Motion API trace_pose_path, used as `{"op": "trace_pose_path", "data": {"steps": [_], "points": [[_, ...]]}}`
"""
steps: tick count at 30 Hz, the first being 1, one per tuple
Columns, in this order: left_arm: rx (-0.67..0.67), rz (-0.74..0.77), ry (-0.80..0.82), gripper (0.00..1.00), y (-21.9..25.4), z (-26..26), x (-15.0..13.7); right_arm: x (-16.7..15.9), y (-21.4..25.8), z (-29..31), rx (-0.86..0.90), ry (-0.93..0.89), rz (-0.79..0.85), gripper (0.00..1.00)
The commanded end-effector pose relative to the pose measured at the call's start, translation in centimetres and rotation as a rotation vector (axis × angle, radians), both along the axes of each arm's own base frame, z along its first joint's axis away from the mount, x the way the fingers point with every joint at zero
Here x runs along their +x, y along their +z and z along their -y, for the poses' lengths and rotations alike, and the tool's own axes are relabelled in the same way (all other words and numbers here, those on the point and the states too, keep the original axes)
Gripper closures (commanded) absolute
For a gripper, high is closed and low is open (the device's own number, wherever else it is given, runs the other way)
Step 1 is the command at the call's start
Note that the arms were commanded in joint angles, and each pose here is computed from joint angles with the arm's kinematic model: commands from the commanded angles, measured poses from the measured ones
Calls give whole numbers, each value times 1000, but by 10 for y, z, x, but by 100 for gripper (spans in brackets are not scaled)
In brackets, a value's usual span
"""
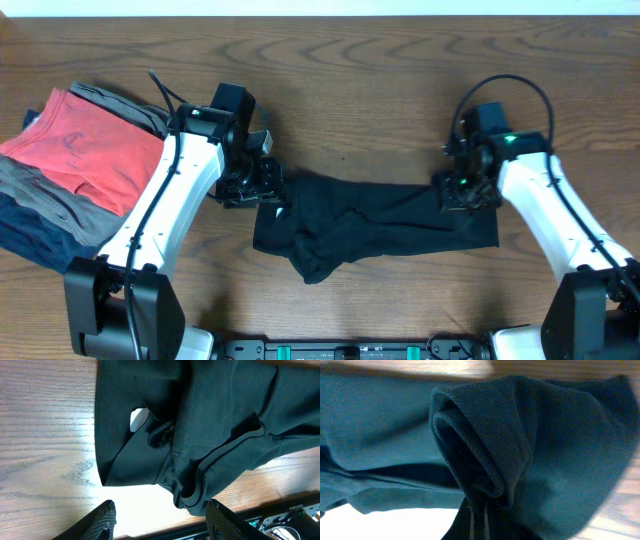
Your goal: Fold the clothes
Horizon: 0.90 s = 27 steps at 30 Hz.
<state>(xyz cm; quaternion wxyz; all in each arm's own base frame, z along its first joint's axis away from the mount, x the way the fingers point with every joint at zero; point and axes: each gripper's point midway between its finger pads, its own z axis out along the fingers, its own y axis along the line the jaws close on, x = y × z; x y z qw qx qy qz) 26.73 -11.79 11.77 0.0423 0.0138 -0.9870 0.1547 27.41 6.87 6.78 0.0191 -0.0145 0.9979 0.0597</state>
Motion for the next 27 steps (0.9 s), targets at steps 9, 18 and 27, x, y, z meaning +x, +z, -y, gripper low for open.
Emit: {"op": "trace_pose_path", "data": {"steps": [9, 18, 27], "points": [[10, 13, 11, 40, 3, -2, 3, -7, -13, -50, 61, -24, 15, 74], [12, 1, 11, 26, 1, -3, 0, 2, -9, -52, 69, 23, 63, 60], [12, -1, -44, 0, -30, -4, -5, 25, 42, 23, -111, -208, 215, 39]]}}
